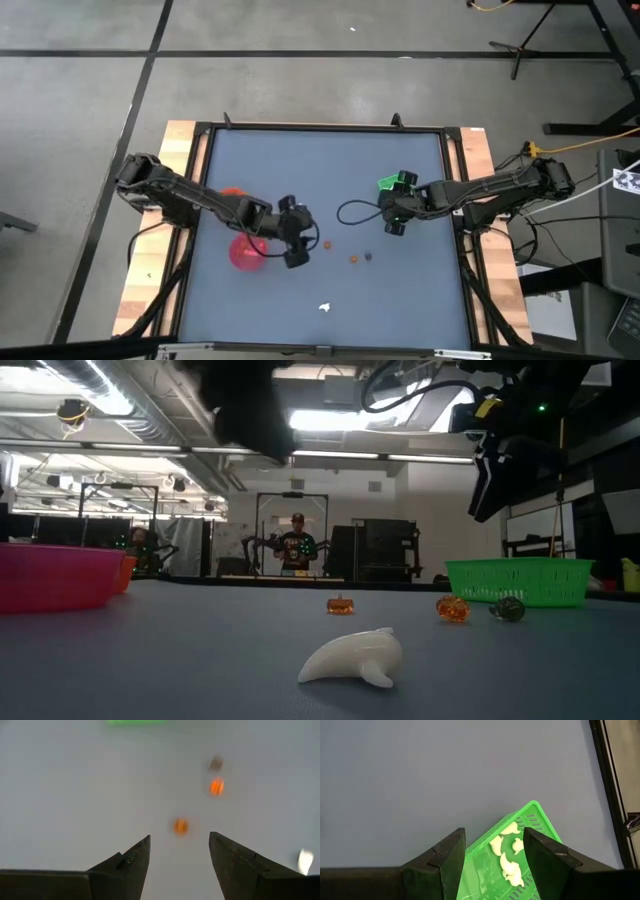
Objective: Sort Halloween decoration
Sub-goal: Put the orange pumpkin toy into the red bowl
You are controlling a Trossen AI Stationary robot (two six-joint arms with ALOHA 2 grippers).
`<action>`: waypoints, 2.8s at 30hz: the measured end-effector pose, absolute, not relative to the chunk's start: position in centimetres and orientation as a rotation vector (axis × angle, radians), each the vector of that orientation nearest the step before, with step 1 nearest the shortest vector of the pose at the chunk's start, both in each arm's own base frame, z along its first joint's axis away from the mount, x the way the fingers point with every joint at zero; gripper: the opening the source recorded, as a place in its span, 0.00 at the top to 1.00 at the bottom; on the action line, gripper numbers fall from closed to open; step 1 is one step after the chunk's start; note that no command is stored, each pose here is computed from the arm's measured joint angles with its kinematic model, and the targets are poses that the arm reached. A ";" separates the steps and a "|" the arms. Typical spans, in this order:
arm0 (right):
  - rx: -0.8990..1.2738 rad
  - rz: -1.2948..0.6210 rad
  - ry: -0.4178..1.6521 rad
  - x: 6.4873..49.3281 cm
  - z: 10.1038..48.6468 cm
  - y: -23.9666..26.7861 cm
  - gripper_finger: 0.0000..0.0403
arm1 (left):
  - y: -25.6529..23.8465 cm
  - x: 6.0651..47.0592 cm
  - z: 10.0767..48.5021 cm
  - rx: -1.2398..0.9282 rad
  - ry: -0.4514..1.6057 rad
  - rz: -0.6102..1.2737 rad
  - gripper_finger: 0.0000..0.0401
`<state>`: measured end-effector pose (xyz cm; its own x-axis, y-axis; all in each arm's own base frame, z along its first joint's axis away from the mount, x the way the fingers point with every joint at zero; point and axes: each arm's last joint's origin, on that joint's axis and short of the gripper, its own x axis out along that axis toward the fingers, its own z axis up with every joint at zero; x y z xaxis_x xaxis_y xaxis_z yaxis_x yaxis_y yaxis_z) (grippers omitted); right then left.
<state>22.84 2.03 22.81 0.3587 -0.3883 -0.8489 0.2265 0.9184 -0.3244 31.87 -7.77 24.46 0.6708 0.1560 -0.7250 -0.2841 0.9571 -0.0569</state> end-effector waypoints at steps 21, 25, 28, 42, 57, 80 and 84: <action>-0.161 -0.399 1.137 22.8 22.8 2.0 0.50 | -7.3 37.8 16.9 -0.138 0.769 0.144 0.54; -0.159 -0.399 1.131 22.9 22.8 2.0 0.50 | -7.4 38.2 15.1 -0.134 0.805 0.140 0.54; -0.157 -0.398 1.127 22.9 22.9 2.0 0.50 | -7.5 38.3 13.9 -0.128 0.835 0.147 0.54; -0.155 -0.398 1.120 23.0 22.9 2.1 0.50 | -7.5 38.4 11.5 -0.116 0.901 0.163 0.54; -0.155 -0.398 1.121 23.0 22.9 2.1 0.50 | -7.5 38.3 11.4 -0.113 0.916 0.164 0.65; -0.155 -0.398 1.121 23.0 22.9 2.0 0.50 | -7.5 38.3 11.4 -0.111 0.920 0.166 0.78; -0.155 -0.398 1.120 23.0 22.9 2.0 0.50 | -7.5 38.3 11.4 -0.111 0.920 0.166 0.78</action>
